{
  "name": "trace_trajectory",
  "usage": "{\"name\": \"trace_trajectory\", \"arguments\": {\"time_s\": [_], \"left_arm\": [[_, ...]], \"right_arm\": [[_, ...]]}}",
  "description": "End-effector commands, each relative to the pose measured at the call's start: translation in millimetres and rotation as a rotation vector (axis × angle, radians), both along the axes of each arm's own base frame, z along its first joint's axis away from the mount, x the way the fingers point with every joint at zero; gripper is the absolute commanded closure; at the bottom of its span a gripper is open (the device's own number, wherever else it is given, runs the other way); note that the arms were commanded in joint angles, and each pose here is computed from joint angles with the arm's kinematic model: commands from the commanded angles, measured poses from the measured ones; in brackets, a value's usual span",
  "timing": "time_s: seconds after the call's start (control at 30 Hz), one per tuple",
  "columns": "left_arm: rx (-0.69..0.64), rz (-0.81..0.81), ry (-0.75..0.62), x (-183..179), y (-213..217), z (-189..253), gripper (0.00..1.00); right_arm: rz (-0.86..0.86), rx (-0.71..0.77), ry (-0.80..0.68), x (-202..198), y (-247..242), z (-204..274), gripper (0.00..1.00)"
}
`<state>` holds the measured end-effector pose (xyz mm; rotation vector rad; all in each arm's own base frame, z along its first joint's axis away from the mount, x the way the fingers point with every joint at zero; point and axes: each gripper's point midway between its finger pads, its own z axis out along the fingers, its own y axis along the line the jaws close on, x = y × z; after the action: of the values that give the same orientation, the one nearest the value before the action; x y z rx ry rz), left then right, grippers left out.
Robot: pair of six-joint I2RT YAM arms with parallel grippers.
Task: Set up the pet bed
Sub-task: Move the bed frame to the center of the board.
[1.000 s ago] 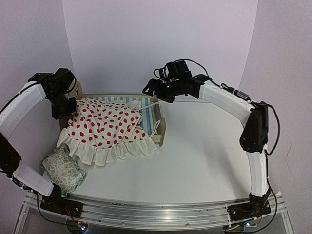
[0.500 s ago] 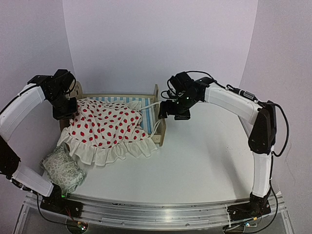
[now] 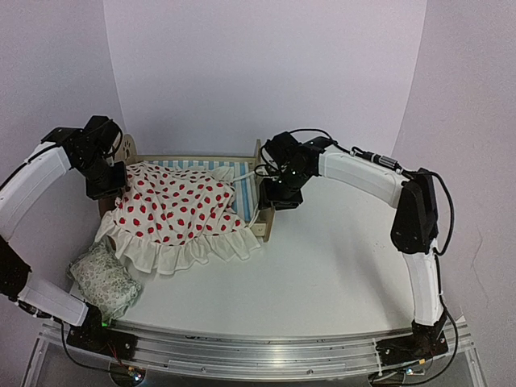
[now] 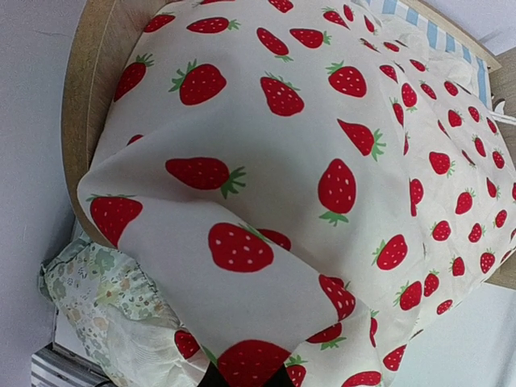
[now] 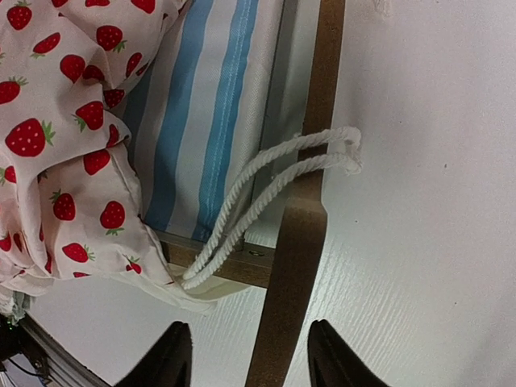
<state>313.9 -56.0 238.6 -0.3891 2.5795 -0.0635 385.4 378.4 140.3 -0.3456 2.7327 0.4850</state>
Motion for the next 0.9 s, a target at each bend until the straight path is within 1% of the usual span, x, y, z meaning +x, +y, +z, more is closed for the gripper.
{"name": "trace_trajectory", "arguments": {"time_s": [0.0, 0.2, 0.27, 0.37, 0.57, 0.77, 0.87], "left_arm": [[-0.021, -0.035, -0.086, 3.6, -2.5, 15.8, 1.0], [-0.03, -0.079, -0.104, 5.5, -7.8, 17.5, 0.99], [-0.041, -0.097, -0.11, 6.1, -11.3, 18.0, 0.99], [-0.07, -0.124, -0.13, 4.9, -17.1, 22.4, 0.99], [-0.127, -0.179, -0.145, -1.0, -28.8, 24.4, 0.99], [-0.355, -0.319, -0.123, -12.2, -74.9, 19.0, 0.99], [-0.405, -0.365, -0.112, -21.6, -98.9, 13.9, 0.99]], "right_arm": [[-0.006, -0.031, -0.033, -4.0, 3.9, 6.4, 0.61], [0.003, -0.063, -0.067, -10.2, 2.6, 14.1, 0.85], [0.006, -0.065, -0.07, -11.9, 0.9, 18.0, 0.92], [0.008, -0.076, -0.079, -16.6, -3.5, 26.2, 0.99], [-0.004, -0.118, -0.098, -32.6, -27.7, 44.5, 1.0], [-0.061, -0.201, -0.108, -56.9, -73.3, 55.7, 1.0], [-0.106, -0.255, -0.118, -71.4, -103.4, 60.7, 1.0]]}}
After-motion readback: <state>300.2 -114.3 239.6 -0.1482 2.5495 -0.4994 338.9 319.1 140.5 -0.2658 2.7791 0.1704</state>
